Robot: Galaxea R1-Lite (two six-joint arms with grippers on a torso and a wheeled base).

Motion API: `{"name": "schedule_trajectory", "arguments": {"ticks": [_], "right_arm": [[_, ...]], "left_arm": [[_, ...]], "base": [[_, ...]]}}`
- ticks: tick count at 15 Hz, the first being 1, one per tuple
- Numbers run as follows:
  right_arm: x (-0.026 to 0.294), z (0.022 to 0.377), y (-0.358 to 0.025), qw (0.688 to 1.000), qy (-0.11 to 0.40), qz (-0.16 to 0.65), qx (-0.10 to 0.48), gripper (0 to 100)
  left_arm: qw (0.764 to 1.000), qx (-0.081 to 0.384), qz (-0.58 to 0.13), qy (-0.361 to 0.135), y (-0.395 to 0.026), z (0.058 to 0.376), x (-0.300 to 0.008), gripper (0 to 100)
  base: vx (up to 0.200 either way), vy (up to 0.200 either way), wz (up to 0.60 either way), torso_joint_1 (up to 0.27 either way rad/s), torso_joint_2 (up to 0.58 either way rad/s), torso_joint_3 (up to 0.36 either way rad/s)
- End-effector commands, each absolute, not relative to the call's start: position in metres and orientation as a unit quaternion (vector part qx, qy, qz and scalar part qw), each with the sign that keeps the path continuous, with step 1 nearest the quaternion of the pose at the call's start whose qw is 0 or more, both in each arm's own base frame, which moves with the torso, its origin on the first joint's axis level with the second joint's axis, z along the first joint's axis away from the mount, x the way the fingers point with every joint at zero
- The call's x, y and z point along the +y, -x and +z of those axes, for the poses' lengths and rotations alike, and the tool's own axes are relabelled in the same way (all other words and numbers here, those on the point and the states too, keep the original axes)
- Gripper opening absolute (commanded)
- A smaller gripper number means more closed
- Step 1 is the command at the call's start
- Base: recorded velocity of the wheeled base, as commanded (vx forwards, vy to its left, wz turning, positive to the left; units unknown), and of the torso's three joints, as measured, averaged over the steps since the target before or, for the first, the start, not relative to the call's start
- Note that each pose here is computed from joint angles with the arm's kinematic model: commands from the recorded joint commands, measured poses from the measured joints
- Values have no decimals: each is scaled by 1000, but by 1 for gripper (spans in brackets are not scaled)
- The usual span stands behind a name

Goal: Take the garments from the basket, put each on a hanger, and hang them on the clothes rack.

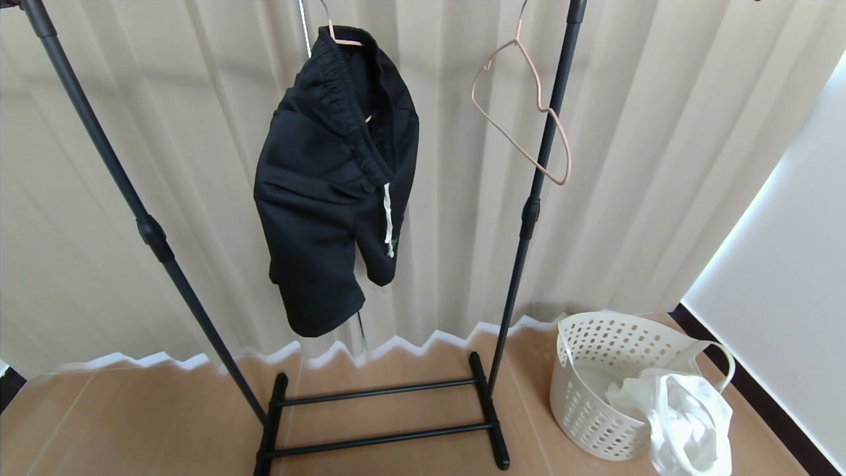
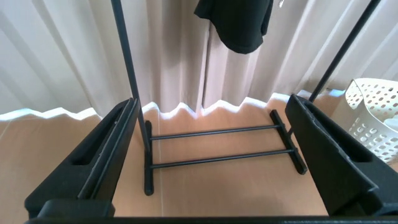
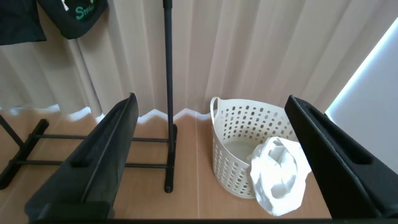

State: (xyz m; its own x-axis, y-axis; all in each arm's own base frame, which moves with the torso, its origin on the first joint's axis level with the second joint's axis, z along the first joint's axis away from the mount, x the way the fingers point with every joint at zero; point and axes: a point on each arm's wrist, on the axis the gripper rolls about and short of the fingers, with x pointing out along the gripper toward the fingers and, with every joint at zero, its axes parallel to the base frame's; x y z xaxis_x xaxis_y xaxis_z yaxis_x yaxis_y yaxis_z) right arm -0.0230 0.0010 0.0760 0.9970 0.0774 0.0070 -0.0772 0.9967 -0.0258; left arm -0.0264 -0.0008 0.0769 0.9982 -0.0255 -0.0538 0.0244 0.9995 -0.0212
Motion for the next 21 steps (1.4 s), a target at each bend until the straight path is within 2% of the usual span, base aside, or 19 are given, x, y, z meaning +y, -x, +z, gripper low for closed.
{"name": "schedule_trajectory", "arguments": {"ticks": [1,4,11,17,21], "right_arm": [[1,76,23,999,13,39,-4,100],[1,76,23,999,13,40,-4,100],[1,76,23,999,13,39,-4,100],[1,76,23,999,13,39,-4,100],[1,76,23,999,13,39,-4,100]], "left_arm": [[999,28,-13,10,26,77,-1,100],[999,28,-12,10,26,77,-1,100],[999,28,-12,10,26,77,-1,100],[999,28,-12,10,26,77,-1,100],[999,28,-12,10,26,77,-1,100]], "base": [[0,0,0,0,0,0],[0,0,0,-32,117,94],[0,0,0,-77,399,319],[0,0,-500,-7,55,47],[0,-200,0,1,0,6]]}}
